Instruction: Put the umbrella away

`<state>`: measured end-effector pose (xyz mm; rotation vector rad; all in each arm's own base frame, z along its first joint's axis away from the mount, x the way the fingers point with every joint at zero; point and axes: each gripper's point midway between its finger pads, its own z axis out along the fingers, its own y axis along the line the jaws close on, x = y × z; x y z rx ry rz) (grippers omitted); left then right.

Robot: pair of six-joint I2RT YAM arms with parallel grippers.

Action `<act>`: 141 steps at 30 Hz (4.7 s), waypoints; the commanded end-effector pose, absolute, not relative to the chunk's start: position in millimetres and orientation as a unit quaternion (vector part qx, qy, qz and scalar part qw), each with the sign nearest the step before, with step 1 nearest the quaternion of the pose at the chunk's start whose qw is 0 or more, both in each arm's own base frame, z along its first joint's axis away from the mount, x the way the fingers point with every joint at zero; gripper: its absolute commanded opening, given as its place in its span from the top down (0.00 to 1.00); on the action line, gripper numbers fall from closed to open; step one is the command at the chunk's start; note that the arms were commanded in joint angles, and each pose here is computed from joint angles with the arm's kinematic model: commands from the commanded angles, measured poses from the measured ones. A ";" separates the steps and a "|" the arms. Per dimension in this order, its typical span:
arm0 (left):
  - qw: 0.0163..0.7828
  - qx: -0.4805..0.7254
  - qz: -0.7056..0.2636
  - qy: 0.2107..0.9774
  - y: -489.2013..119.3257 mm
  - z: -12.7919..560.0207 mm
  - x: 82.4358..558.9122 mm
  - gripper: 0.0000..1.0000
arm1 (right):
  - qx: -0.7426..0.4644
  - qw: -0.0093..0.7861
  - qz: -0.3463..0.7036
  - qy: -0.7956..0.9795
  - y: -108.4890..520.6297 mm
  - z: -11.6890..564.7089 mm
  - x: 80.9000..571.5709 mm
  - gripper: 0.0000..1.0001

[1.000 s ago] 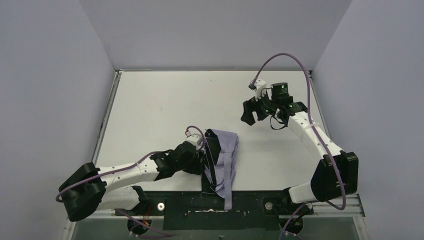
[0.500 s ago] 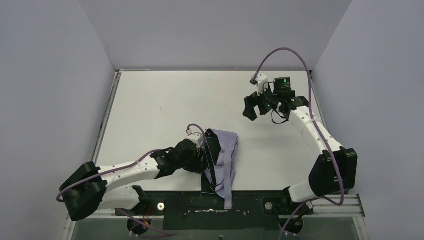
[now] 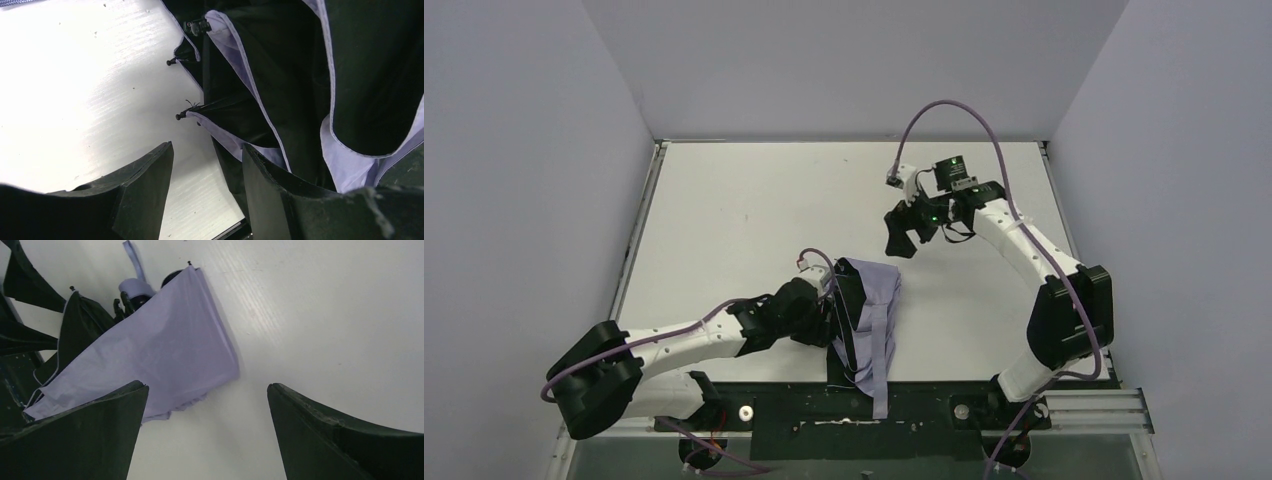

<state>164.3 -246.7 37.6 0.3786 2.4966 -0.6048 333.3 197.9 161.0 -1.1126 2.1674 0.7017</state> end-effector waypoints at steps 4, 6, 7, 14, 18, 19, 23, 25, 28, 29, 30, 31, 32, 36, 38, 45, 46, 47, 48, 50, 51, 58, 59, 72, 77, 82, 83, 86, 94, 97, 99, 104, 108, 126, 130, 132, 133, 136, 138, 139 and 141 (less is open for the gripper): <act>0.293 0.137 -0.245 0.914 -250.9 64.2 170.7 0.50 | -0.311 0.356 0.293 0.831 219.5 183.8 343.8 0.05; 0.306 0.133 -0.252 0.908 -248.0 74.2 170.3 0.50 | -0.284 0.370 0.296 0.834 217.0 186.9 343.3 0.06; 0.312 0.133 -0.256 0.906 -246.7 79.4 170.2 0.50 | -0.291 0.374 0.314 0.823 220.9 191.8 337.3 0.06; 0.332 0.162 -0.288 0.883 -252.6 108.5 167.2 0.49 | -0.466 0.333 0.328 0.751 221.1 180.0 297.6 0.04; 0.319 0.170 -0.280 0.889 -258.8 100.5 170.0 0.49 | -0.507 0.294 0.331 0.740 219.1 163.3 292.2 0.04; 0.317 0.172 -0.281 0.890 -261.6 99.3 170.8 0.50 | -0.511 0.280 0.338 0.739 221.1 159.0 291.0 0.04; 0.313 0.174 -0.284 0.889 -268.8 96.3 173.8 0.50 | -0.525 0.244 0.354 0.734 231.9 147.0 280.4 0.04; 0.312 0.173 -0.283 0.890 -269.0 94.2 174.0 0.50 | -0.535 0.229 0.352 0.733 236.8 136.8 273.2 0.04; 0.309 0.171 -0.278 0.894 -267.3 89.4 173.9 0.50 | -0.546 0.205 0.352 0.732 243.0 122.1 261.6 0.04; 0.306 0.171 -0.275 0.895 -266.4 87.1 173.7 0.50 | -0.547 0.198 0.352 0.733 243.6 118.0 258.4 0.04; 0.305 0.170 -0.272 0.897 -265.5 85.5 173.5 0.50 | -0.549 0.190 0.352 0.734 244.2 113.9 254.6 0.04; 0.303 0.170 -0.270 0.898 -264.5 83.1 173.0 0.50 | -0.551 0.185 0.351 0.735 244.7 111.0 251.9 0.04; 0.301 0.169 -0.267 0.900 -263.4 81.1 172.6 0.50 | -0.553 0.180 0.349 0.735 244.8 107.8 248.8 0.04; 0.300 0.166 -0.263 0.902 -260.3 77.6 171.5 0.50 | -0.568 0.156 0.332 0.737 245.7 89.1 234.8 0.03; 0.302 0.162 -0.260 0.903 -258.1 77.2 172.0 0.50 | -0.571 0.141 0.325 0.741 245.4 77.8 228.6 0.03; 0.307 0.156 -0.253 0.904 -248.6 81.6 171.7 0.50 | -0.594 0.082 0.286 0.748 243.8 38.0 207.0 0.04; 0.309 0.154 -0.252 0.904 -246.9 83.2 172.1 0.50 | -0.598 0.079 0.278 0.748 244.4 33.6 204.9 0.04; 0.310 0.152 -0.250 0.905 -244.8 84.4 172.2 0.50 | -0.602 0.076 0.271 0.747 244.7 29.2 202.0 0.04; 0.313 0.150 -0.249 0.904 -242.6 87.0 172.9 0.50 | -0.608 0.075 0.263 0.745 245.2 25.6 199.7 0.05; 0.317 0.143 -0.246 0.904 -237.2 91.3 174.5 0.50 | -0.618 0.076 0.243 0.744 244.3 17.7 197.7 0.05; 0.320 0.138 -0.246 0.904 -234.0 94.1 175.8 0.50 | -0.621 0.079 0.233 0.744 243.7 12.9 197.6 0.06; 0.338 0.102 -0.246 0.903 -211.2 109.8 181.1 0.49 | -0.639 0.060 0.195 0.741 242.1 -4.5 189.8 0.14; 0.340 0.098 -0.246 0.902 -208.2 111.7 181.4 0.49 | -0.642 0.058 0.188 0.741 241.8 -6.5 190.3 0.17; 0.392 0.050 -0.244 0.886 -167.6 173.1 216.0 0.34 | -0.685 0.139 0.085 0.710 249.0 -5.3 228.8 0.67; 0.420 0.050 -0.221 0.879 -152.2 194.9 238.3 0.31 | -0.727 0.213 0.049 0.651 258.7 1.6 240.9 0.73; 0.423 0.087 -0.219 0.875 -154.4 200.5 251.4 0.29 | -0.754 0.279 0.024 0.595 263.1 10.6 246.4 0.79; 0.420 0.098 -0.219 0.875 -155.9 201.2 253.4 0.29 | -0.756 0.289 0.016 0.587 262.8 12.6 247.7 0.79; 0.386 0.144 -0.229 0.882 -166.3 194.4 256.0 0.27 | -0.759 0.319 -0.008 0.568 259.9 17.2 251.0 0.81; 0.308 0.212 -0.281 0.884 -202.6 180.0 269.5 0.12 | -0.751 0.392 -0.049 0.529 261.6 28.3 248.0 0.83; 0.295 0.224 -0.311 0.875 -218.5 175.4 276.1 0.11 | -0.745 0.401 -0.073 0.528 257.2 28.3 249.5 0.83; 0.280 0.236 -0.327 0.871 -228.1 168.9 275.3 0.10 | -0.741 0.408 -0.078 0.528 257.2 30.9 250.2 0.83; 0.253 0.289 -0.298 0.874 -242.9 139.9 262.1 0.08 | -0.732 0.422 -0.081 0.529 257.0 37.7 251.0 0.83; 0.243 0.351 -0.298 0.854 -251.0 120.4 254.0 0.07 | -0.732 0.423 -0.077 0.528 256.6 37.7 248.6 0.83; 0.110 0.411 -0.373 0.825 -291.5 65.8 235.1 0.05 | -0.729 0.431 -0.068 0.527 259.8 42.0 247.3 0.83; 0.100 0.427 -0.366 0.821 -292.3 60.2 230.7 0.06 | -0.718 0.440 -0.061 0.536 261.8 43.8 248.2 0.83; 0.100 0.433 -0.354 0.823 -288.8 55.6 229.1 0.08 | -0.715 0.441 -0.061 0.539 262.3 43.6 249.3 0.83; 0.101 0.438 -0.347 0.823 -287.0 53.9 227.5 0.10 | -0.712 0.443 -0.062 0.542 262.8 44.0 250.5 0.83; 0.112 0.457 -0.330 0.818 -286.5 52.4 223.3 0.21 | -0.703 0.448 -0.064 0.548 263.5 44.6 254.0 0.83; 0.120 0.466 -0.318 0.817 -285.2 51.4 223.1 0.30 | -0.697 0.454 -0.064 0.551 264.6 46.3 256.0 0.82; 0.122 0.469 -0.313 0.817 -284.0 50.5 223.1 0.34 | -0.695 0.458 -0.064 0.550 265.8 48.0 256.6 0.82; 0.131 0.473 -0.306 0.815 -282.8 51.0 224.1 0.43 | -0.689 0.464 -0.064 0.553 266.4 50.1 258.5 0.82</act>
